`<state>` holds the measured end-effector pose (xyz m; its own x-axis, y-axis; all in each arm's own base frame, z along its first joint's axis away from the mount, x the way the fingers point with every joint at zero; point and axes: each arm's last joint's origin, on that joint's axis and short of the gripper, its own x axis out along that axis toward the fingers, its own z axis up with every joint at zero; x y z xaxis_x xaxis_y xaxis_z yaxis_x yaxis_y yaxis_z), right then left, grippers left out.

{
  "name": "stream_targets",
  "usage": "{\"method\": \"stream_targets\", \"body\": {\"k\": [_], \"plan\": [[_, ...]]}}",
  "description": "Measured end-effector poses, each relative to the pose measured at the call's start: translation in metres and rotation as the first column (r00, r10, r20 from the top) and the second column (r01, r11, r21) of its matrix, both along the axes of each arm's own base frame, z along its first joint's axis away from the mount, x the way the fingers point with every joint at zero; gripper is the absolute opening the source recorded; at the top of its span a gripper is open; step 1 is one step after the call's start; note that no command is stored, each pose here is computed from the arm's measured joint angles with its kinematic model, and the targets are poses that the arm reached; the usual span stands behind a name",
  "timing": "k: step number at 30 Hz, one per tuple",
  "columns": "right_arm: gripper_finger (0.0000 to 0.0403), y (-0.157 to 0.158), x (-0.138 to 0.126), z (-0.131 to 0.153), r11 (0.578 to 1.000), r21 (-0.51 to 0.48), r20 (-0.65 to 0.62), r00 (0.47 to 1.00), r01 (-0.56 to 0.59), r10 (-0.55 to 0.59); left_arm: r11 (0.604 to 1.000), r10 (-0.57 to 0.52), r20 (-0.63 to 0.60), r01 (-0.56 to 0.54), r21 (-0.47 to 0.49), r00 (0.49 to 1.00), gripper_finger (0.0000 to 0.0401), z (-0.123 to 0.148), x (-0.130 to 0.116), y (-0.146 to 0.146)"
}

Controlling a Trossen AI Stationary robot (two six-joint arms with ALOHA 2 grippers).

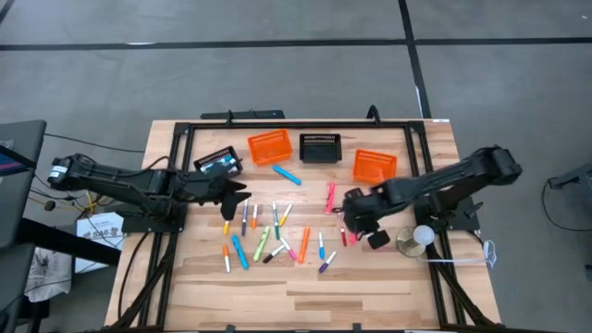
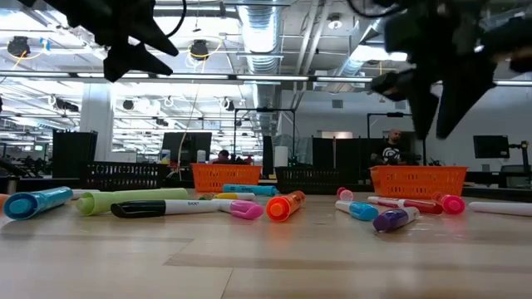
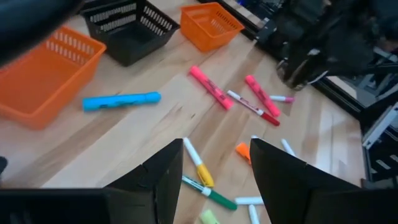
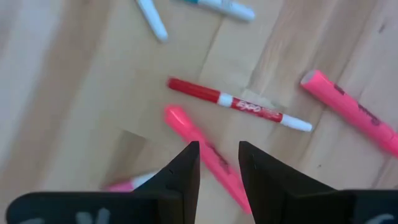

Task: Pick & Place Markers
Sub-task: Put the bottom large pink highlighter pen into the left orange bin

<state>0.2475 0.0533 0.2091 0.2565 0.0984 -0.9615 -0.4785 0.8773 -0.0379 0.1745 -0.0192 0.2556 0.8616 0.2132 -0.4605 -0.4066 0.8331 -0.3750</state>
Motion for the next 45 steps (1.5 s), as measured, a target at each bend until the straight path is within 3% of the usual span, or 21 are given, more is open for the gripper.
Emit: {"method": "stream_targets", "body": {"k": [6, 12, 21, 34, 45], "plan": [[0.0102, 0.001, 0.018, -0.019, 0.991, -0.075, -0.153, 0.983, -0.113, 0.1, 0.997, -0.071, 0.012, 0.071, -0.039, 0.997, 0.0186, 0.001, 0.0, -0.008], [0.0102, -0.004, 0.02, -0.024, 0.993, -0.077, -0.259, 0.964, -0.086, 0.063, 0.995, -0.091, 0.028, 0.092, -0.028, 0.995, 0.0186, 0.004, -0.003, -0.009], [0.0102, 0.007, 0.016, -0.03, 0.961, -0.074, -0.24, 0.94, -0.266, 0.242, 0.991, -0.135, 0.075, 0.135, 0.005, 0.988, 0.0186, 0.012, -0.011, -0.008], [0.0102, 0.004, 0.017, -0.039, 0.931, -0.106, -0.212, 0.923, -0.348, 0.321, 0.989, -0.145, 0.128, 0.144, 0.02, 0.981, 0.0186, 0.018, -0.013, -0.008], [0.0102, -0.012, 0.019, -0.039, 0.943, -0.104, -0.221, 0.932, -0.316, 0.288, 0.989, -0.145, 0.131, 0.144, 0.02, 0.981, 0.0186, 0.019, -0.013, -0.008]]}}
